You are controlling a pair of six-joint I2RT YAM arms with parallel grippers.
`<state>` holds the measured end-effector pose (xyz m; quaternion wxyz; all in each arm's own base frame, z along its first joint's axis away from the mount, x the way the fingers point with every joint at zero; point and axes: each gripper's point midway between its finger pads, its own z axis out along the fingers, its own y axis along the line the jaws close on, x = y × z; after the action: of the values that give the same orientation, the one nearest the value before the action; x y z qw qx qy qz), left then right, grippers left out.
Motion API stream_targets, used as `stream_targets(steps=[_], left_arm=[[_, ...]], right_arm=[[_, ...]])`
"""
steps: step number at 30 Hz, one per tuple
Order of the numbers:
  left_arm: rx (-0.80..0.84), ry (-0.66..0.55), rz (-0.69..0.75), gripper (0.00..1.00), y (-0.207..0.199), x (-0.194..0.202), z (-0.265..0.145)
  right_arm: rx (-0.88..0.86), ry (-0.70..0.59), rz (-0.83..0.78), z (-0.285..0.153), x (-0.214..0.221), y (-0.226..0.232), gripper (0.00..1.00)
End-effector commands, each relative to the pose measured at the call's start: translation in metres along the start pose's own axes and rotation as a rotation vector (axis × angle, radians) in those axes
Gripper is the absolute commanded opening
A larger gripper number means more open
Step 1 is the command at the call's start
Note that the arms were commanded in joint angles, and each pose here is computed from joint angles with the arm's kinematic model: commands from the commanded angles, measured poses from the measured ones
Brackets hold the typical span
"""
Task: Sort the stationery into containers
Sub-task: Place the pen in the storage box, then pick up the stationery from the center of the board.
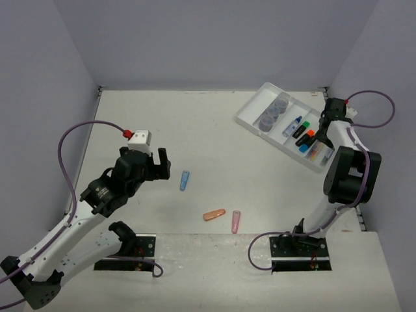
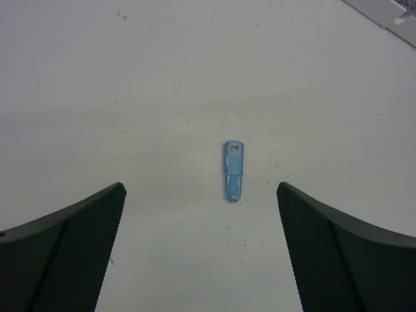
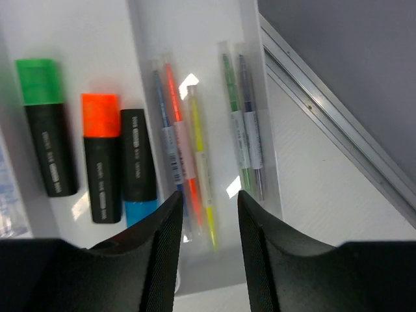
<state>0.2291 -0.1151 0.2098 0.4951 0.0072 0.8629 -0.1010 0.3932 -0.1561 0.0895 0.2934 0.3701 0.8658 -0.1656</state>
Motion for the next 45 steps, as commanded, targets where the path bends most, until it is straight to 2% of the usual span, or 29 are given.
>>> stream_targets(steps=[1, 6, 10, 14, 16, 22, 25, 33, 39, 42, 45], left_arm=[[0.012, -0.023, 0.014, 1.0, -0.003, -0.005, 0.005], [-0.007, 0.018, 0.028, 1.0, -0.001, 0.002, 0.015], [-0.029, 0.051, 0.048, 1.0, 0.001, 0.008, 0.024], [-0.092, 0.098, 0.059, 1.0, 0.008, 0.013, 0.033], [-0.095, 0.134, 0.049, 1.0, 0.004, 0.017, 0.037], [0.021, 0.28, -0.057, 1.0, -0.036, 0.045, 0.064], [0.046, 0.35, -0.082, 1.0, -0.049, 0.072, 0.086], [-0.057, 0.47, 0.049, 0.95, -0.049, 0.114, 0.127], [-0.1, 0.54, 0.095, 0.78, -0.041, 0.141, 0.135], [-0.103, 0.57, 0.111, 0.65, -0.04, 0.153, 0.137], [-0.108, 0.589, 0.128, 0.61, -0.04, 0.162, 0.137]], right_arm=[[-0.228, -0.185, -0.019, -0.095, -0.022, 0.052, 0.44], [-0.436, -0.267, -0.178, -0.172, 0.027, 0.104, 0.5], [-0.711, -0.177, -0.301, -0.215, 0.104, 0.131, 0.51], [-0.769, -0.129, -0.411, -0.224, 0.157, 0.125, 0.52], [-0.805, -0.122, -0.447, -0.232, 0.168, 0.121, 0.54], [-1.022, -0.147, -0.417, -0.267, 0.176, 0.121, 0.6], [-1.095, -0.134, -0.407, -0.277, 0.182, 0.121, 0.62], [-1.181, -0.137, -0.381, -0.292, 0.187, 0.112, 0.63], [-1.204, -0.16, -0.366, -0.299, 0.184, 0.107, 0.64], [-1.21, -0.168, -0.359, -0.301, 0.182, 0.105, 0.65], [-1.214, -0.171, -0.361, -0.302, 0.183, 0.104, 0.65]])
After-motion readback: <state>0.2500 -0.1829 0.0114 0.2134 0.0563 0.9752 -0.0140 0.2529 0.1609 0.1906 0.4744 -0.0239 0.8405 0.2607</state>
